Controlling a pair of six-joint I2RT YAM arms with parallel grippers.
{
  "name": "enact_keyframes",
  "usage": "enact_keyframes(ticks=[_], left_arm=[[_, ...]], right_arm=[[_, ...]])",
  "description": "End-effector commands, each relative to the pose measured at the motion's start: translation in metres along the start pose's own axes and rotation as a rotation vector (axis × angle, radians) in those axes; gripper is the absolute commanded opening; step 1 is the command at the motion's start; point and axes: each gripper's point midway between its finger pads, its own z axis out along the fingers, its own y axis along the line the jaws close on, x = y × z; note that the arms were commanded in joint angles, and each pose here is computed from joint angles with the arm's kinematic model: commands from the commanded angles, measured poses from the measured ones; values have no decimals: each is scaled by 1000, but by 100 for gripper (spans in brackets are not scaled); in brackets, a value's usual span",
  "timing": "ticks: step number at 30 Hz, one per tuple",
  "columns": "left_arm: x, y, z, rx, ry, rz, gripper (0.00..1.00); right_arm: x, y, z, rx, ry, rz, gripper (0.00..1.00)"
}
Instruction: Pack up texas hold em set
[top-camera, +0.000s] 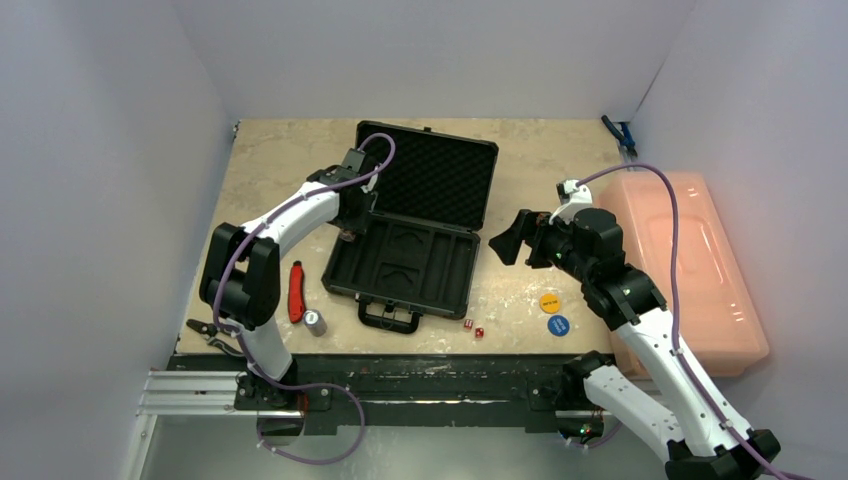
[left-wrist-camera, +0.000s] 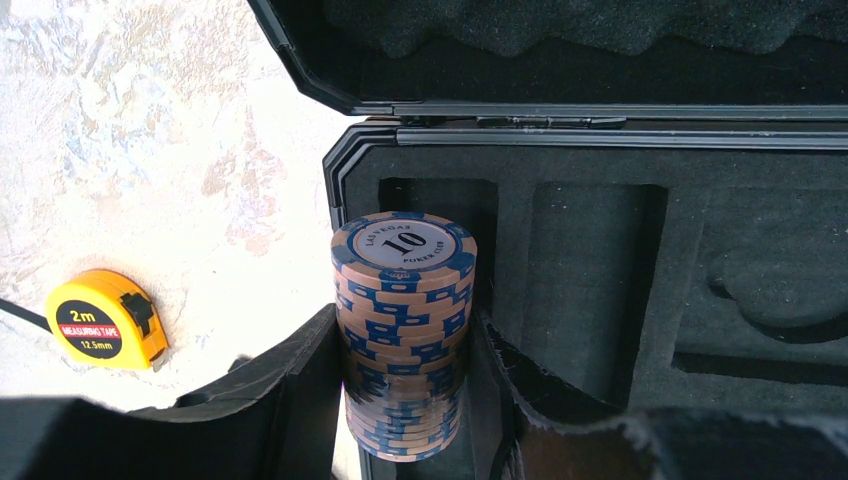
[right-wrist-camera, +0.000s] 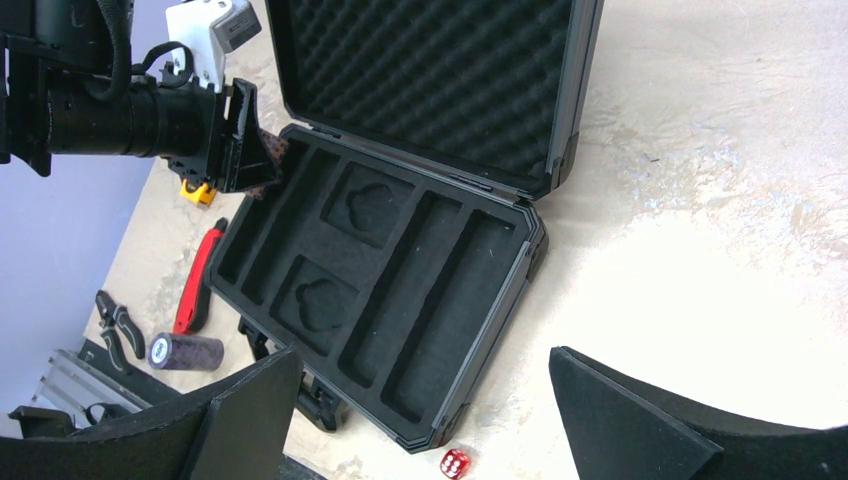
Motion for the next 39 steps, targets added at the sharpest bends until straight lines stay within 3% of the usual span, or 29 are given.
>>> enact_keyframes(ticks=[1, 6, 13, 30, 39], left_arm=[[-29, 3, -8, -9, -90, -43, 16], [-29, 3, -9, -11, -91, -43, 20], [-29, 4, -10, -12, -94, -44, 34], [-31, 2, -32, 35, -158, -67, 73], [-12, 10, -53, 23, -200, -152, 71]], right_arm=[[-9, 3, -5, -7, -34, -23, 99], [-9, 3, -4, -5, -32, -23, 99], [-8, 2, -3, -4, -31, -22, 99], [-8, 2, -4, -4, -30, -21, 99], [-7, 2, -3, -6, -29, -21, 99]])
